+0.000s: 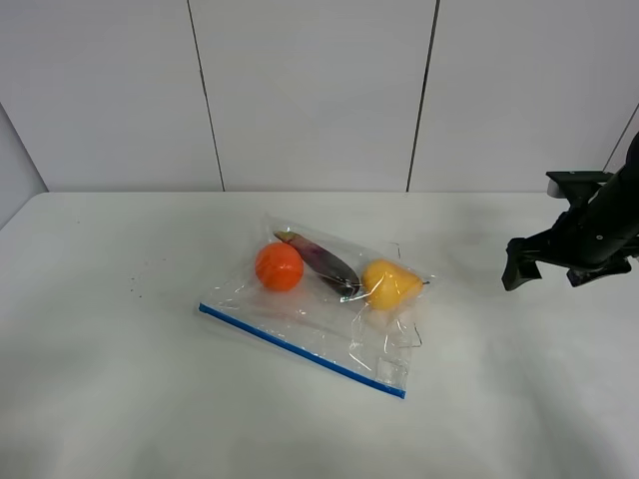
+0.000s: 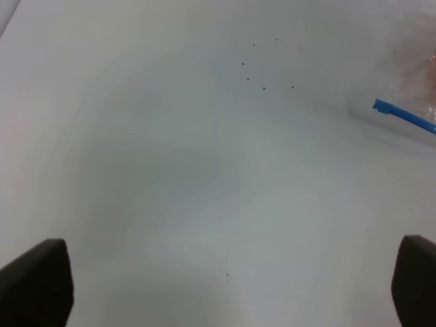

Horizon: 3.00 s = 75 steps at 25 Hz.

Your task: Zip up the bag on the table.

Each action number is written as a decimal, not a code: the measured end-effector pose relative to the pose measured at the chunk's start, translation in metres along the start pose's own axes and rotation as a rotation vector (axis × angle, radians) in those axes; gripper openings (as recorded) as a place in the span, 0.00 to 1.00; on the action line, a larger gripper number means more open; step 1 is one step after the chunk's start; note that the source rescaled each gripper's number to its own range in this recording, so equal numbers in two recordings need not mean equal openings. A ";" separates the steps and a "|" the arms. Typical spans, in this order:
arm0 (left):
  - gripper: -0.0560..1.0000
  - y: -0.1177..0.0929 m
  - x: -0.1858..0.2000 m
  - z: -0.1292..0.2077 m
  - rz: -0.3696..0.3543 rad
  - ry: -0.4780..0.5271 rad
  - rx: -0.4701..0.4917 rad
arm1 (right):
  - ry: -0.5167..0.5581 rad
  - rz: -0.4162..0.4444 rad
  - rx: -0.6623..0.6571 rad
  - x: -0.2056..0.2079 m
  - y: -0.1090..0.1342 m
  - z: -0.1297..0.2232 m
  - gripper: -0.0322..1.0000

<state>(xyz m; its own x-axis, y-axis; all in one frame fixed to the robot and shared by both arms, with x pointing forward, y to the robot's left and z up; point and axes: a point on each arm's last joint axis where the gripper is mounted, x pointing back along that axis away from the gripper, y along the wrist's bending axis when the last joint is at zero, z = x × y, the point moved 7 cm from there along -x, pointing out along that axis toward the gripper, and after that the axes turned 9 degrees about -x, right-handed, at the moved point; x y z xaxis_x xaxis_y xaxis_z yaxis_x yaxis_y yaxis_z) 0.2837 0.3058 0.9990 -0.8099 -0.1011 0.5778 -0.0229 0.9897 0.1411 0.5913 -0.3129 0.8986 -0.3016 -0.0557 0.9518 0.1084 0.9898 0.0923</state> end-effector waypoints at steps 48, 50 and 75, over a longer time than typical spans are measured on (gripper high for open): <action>1.00 0.000 0.000 0.000 -0.003 -0.001 -0.001 | -0.476 0.002 0.057 0.163 0.003 0.124 1.00; 1.00 0.000 0.000 0.000 -0.003 -0.001 -0.001 | -0.490 -0.001 0.059 0.166 0.002 0.138 1.00; 1.00 0.001 0.000 0.000 -0.004 0.000 -0.001 | -0.800 -0.102 0.042 0.226 0.010 0.229 1.00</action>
<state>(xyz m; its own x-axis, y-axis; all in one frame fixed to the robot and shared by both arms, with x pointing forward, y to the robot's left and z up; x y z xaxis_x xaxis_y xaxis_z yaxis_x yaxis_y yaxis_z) 0.2837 0.3064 0.9991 -0.8100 -0.1047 0.5769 -0.0251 0.9892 0.1443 0.3073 -0.2856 1.0479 -0.8966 -0.0508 0.4399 0.0130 0.9899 0.1409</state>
